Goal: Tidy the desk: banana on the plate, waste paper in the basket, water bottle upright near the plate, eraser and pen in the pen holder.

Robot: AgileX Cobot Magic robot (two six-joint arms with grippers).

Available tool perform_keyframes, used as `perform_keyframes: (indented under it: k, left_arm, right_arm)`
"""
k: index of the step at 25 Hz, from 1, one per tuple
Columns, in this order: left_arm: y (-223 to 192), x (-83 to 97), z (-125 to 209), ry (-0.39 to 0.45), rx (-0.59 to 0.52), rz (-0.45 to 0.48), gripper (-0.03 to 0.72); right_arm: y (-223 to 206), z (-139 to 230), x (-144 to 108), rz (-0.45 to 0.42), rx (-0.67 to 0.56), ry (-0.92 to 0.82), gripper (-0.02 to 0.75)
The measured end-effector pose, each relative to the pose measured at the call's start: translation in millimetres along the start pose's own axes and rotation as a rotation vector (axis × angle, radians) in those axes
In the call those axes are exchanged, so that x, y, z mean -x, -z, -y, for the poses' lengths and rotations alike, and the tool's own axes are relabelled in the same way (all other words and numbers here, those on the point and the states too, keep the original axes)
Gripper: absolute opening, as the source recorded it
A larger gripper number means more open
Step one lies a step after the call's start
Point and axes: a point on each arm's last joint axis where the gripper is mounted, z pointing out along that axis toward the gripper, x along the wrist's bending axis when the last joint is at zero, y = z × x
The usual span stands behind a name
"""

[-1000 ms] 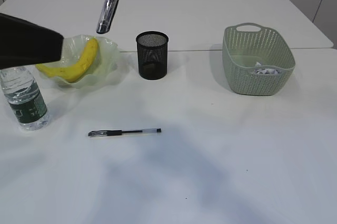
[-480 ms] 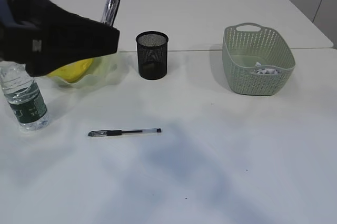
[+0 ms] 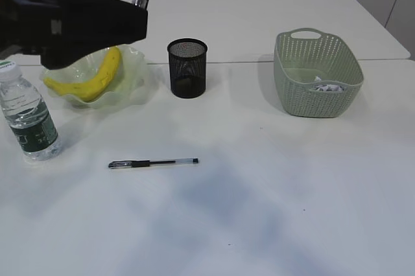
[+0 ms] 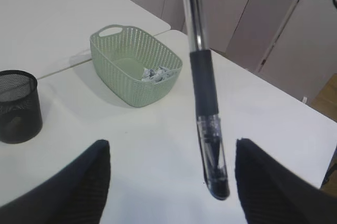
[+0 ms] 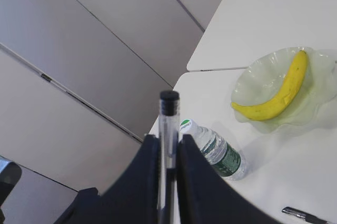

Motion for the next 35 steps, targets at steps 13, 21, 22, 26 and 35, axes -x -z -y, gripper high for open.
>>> perform_keyframes:
  k: [13,21,22,26,35]
  left_arm:
    - [-23.0,6.2,10.1,-0.047,-0.04,0.019,0.53]
    - [-28.7,6.5,-2.9,-0.039,-0.003,0.011,0.53]
    - [-30.5,6.6,-5.0,-0.04,-0.001,0.012,0.529]
    - [-41.0,4.8,-2.7,-0.033,-0.027,0.011,0.529]
    - [-46.9,4.6,2.6,-0.02,-0.064,0.025,0.393]
  right_arm:
    - [-0.6,0.2,0.3,0.001,-0.001,0.0,0.041]
    - [-0.6,0.2,0.3,0.001,-0.001,0.001,0.041]
    - [-0.6,0.2,0.3,0.001,-0.001,0.001,0.041]
    - [-0.6,0.4,0.3,0.001,-0.003,0.001,0.041]
    - [-0.6,0.4,0.3,0.001,-0.003,0.02,0.041]
